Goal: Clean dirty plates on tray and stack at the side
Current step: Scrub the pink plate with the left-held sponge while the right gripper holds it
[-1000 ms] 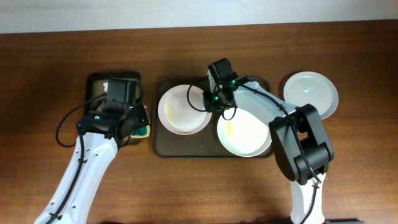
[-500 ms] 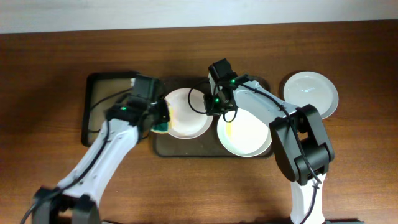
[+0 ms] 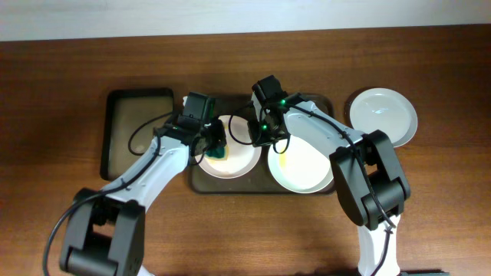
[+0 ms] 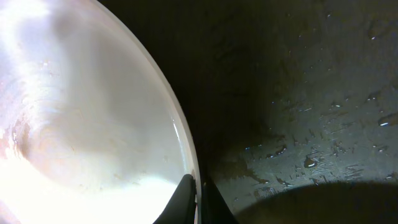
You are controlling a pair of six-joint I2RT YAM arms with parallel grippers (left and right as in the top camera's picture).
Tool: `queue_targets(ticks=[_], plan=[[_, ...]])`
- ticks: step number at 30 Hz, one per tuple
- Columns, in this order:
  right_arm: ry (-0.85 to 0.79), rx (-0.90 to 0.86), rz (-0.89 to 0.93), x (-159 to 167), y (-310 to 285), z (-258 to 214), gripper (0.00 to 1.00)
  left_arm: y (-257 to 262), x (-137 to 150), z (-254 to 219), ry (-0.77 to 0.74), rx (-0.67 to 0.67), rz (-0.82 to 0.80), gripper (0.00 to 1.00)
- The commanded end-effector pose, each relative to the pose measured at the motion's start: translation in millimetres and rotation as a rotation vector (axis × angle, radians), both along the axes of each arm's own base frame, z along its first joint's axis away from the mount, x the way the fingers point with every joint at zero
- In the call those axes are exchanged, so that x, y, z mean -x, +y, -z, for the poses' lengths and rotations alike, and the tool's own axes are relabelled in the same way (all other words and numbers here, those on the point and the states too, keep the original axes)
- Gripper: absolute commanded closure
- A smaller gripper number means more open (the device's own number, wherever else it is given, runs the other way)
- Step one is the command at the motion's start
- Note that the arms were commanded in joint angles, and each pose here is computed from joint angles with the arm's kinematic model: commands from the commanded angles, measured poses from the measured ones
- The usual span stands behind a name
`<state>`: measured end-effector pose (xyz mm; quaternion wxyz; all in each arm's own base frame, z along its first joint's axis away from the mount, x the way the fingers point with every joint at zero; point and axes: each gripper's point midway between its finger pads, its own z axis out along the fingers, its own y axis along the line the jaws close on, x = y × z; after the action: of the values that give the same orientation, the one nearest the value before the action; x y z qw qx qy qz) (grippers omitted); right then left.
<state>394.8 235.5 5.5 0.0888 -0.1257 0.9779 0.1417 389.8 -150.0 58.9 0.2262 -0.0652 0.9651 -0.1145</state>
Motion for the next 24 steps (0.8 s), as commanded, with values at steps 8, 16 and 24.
queue_targets(ticks=[8,16,24], plan=[[0.056,0.057,0.000,16.5,-5.1,20.8,0.96,-10.9,3.9,48.5,0.126,0.071,-0.075,1.00],[0.047,0.061,0.002,14.7,-5.6,20.8,0.96,14.0,13.0,97.7,0.185,-0.128,0.006,1.00],[0.040,0.086,0.008,14.3,-10.3,23.4,0.96,86.9,6.9,47.4,0.067,-0.523,-0.108,1.00]])
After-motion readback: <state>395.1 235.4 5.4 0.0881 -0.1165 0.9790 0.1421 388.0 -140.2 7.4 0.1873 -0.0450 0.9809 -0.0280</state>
